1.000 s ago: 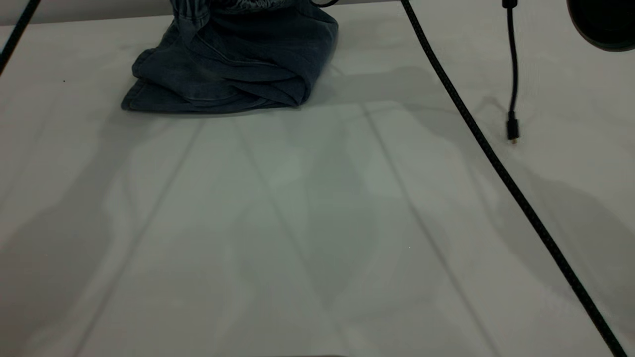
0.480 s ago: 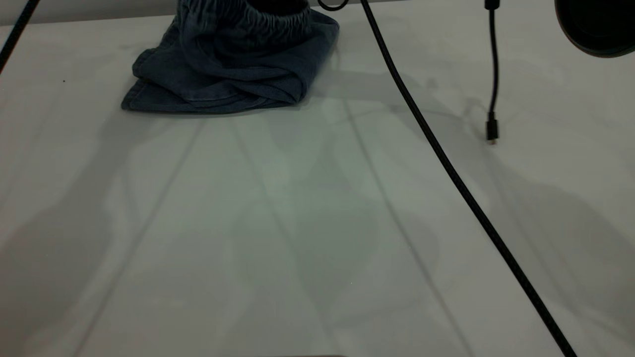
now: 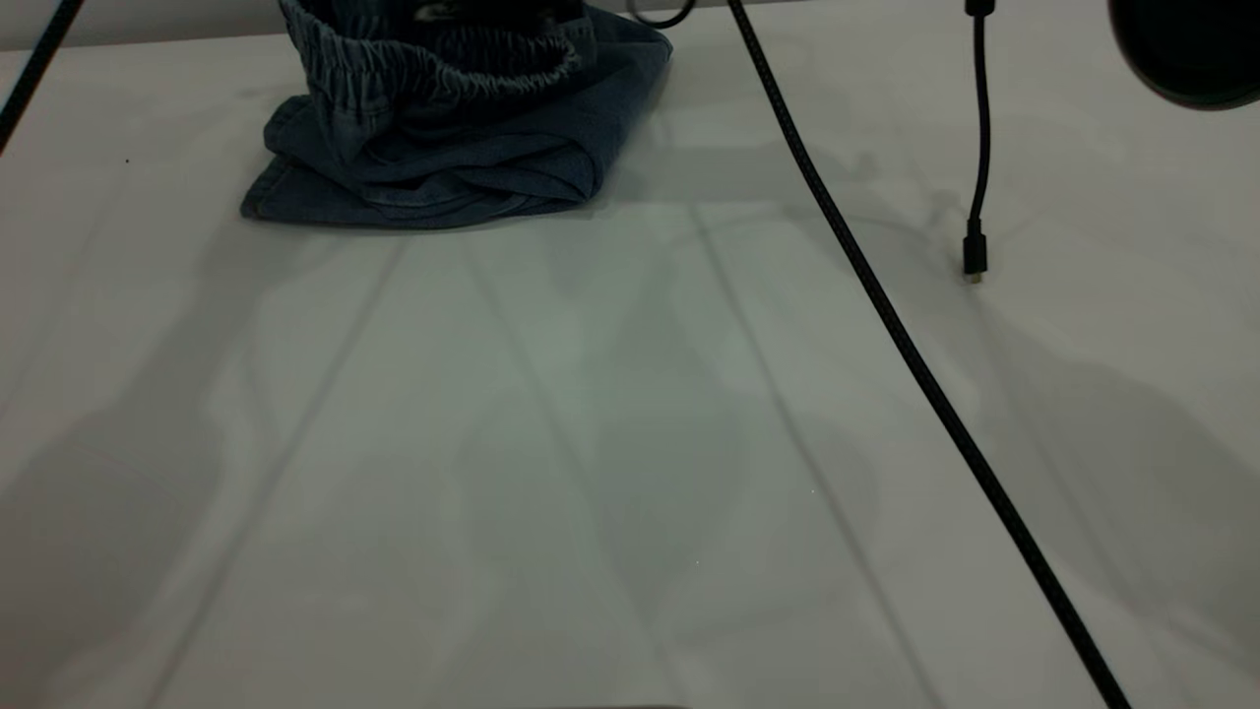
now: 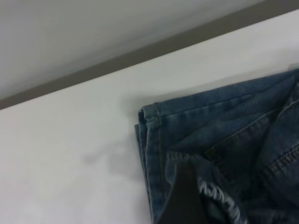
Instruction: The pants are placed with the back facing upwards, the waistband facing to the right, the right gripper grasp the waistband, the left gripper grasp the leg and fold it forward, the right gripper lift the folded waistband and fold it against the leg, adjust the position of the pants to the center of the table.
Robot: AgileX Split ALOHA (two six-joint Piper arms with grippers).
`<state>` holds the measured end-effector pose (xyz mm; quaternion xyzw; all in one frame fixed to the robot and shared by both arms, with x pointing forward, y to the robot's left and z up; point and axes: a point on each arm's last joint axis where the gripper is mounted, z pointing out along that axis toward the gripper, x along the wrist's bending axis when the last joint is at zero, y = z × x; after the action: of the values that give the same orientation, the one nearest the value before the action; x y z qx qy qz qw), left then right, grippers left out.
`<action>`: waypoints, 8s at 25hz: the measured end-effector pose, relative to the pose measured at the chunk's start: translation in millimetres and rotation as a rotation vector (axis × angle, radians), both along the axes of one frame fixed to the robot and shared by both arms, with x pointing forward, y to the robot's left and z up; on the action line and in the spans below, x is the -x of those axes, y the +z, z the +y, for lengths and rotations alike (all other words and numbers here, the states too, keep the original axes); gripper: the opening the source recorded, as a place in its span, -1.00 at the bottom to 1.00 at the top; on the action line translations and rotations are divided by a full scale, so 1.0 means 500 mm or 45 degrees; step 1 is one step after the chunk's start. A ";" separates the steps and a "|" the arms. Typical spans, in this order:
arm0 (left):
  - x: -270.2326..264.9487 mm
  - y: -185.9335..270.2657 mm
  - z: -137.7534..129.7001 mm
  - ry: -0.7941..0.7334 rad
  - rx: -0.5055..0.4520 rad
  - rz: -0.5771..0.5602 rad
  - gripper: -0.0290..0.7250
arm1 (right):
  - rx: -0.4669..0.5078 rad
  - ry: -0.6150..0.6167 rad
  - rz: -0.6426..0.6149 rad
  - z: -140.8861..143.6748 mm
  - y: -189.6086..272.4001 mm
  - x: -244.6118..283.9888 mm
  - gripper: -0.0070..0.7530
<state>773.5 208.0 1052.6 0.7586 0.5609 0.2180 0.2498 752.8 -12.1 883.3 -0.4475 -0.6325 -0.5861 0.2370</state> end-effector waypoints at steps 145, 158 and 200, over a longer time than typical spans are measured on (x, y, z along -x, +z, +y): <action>0.257 0.305 -0.279 -0.293 -0.248 -0.447 0.18 | 0.470 -0.602 -0.260 -0.507 0.731 0.175 0.53; 0.484 0.453 -0.130 -0.247 -0.187 -0.466 0.18 | 0.663 -0.548 -0.384 -0.404 0.807 0.310 0.52; 1.059 0.038 0.171 -0.559 0.095 -0.293 0.18 | 1.045 -0.741 -0.528 -0.551 0.412 1.073 0.52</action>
<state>244.0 293.8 1071.6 0.8228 0.3580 0.2227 0.3811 216.3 -287.7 1089.4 -0.5349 -0.6928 -0.4085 -0.2589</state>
